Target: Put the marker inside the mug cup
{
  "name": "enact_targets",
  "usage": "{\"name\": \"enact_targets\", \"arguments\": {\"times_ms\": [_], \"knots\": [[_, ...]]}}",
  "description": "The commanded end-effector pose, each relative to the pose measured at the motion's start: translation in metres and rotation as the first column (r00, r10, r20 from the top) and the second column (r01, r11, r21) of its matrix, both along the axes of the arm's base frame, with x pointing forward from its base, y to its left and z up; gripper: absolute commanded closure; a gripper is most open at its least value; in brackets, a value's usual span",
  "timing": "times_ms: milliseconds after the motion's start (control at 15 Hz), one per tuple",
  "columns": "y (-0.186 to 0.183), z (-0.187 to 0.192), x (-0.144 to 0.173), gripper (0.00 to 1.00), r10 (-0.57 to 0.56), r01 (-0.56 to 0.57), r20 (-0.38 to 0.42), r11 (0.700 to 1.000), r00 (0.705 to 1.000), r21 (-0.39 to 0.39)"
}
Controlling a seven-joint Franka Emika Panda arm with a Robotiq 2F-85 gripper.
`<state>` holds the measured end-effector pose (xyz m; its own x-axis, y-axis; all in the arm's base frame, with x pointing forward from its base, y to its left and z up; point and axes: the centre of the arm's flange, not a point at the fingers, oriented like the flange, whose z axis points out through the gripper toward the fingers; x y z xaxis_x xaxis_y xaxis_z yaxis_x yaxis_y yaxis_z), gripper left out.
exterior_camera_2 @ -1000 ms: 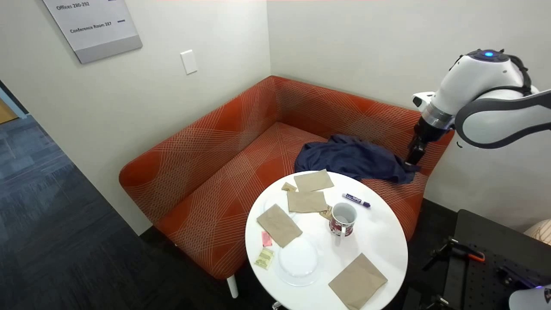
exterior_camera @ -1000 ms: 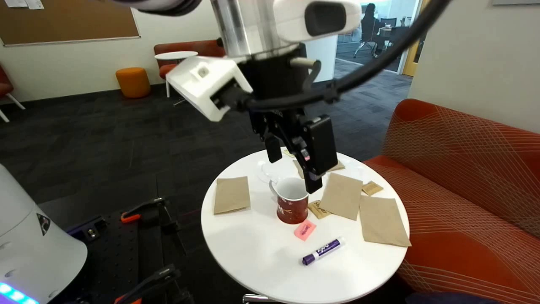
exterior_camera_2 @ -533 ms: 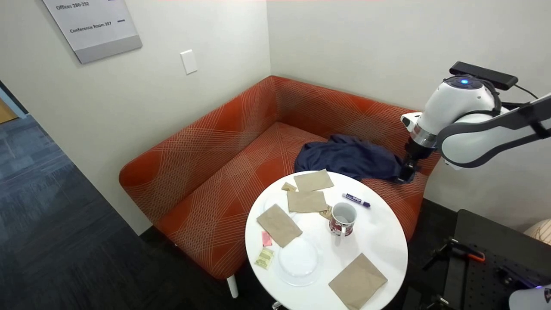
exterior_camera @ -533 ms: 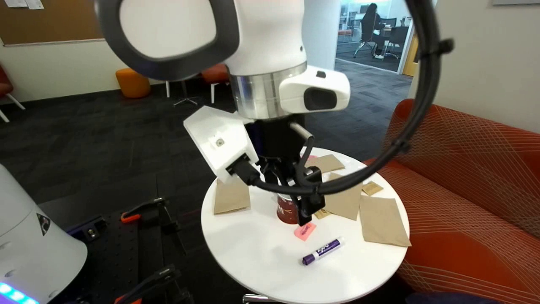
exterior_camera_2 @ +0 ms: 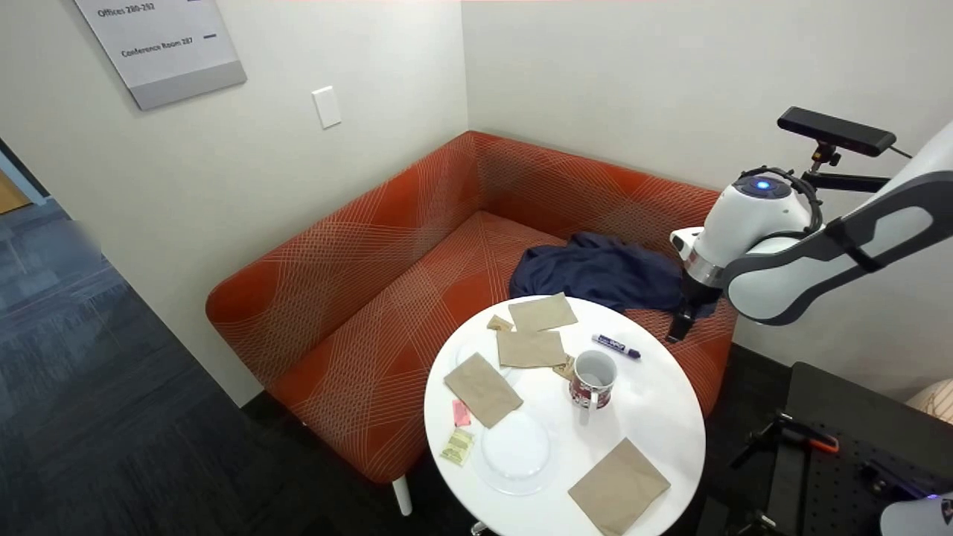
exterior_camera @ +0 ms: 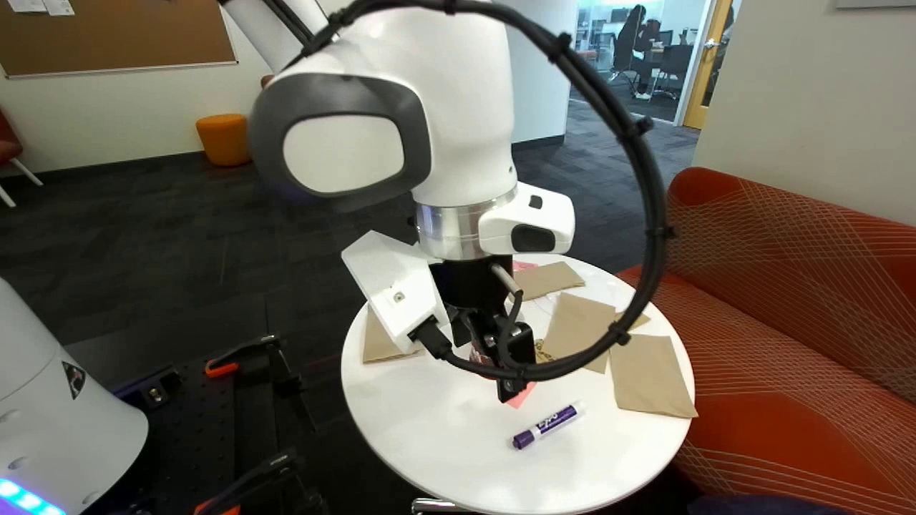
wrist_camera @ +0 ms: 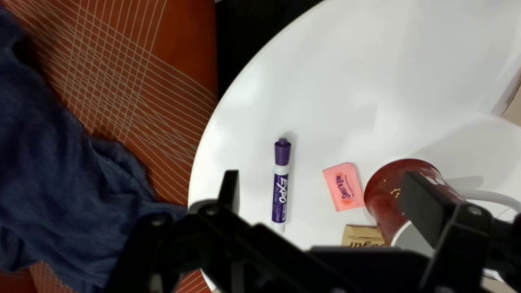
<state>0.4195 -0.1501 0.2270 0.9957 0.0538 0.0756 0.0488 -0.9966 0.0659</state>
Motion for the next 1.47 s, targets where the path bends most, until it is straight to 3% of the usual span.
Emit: {"name": "enact_targets", "arguments": {"times_ms": [0, 133, 467, 1067, 1400], "knots": [[-0.005, -0.023, 0.025, 0.00, -0.052, 0.052, -0.004, 0.999, 0.999, -0.013], [0.000, -0.017, 0.012, 0.00, -0.038, 0.038, -0.021, 0.999, 0.999, -0.003], [-0.009, -0.025, 0.020, 0.00, -0.059, 0.058, -0.028, 0.998, 0.998, -0.009], [-0.008, -0.063, 0.076, 0.00, -0.065, 0.066, -0.029, 0.997, 0.997, 0.031], [-0.016, -0.081, 0.089, 0.00, -0.067, 0.068, -0.033, 0.997, 0.997, 0.029]]}}
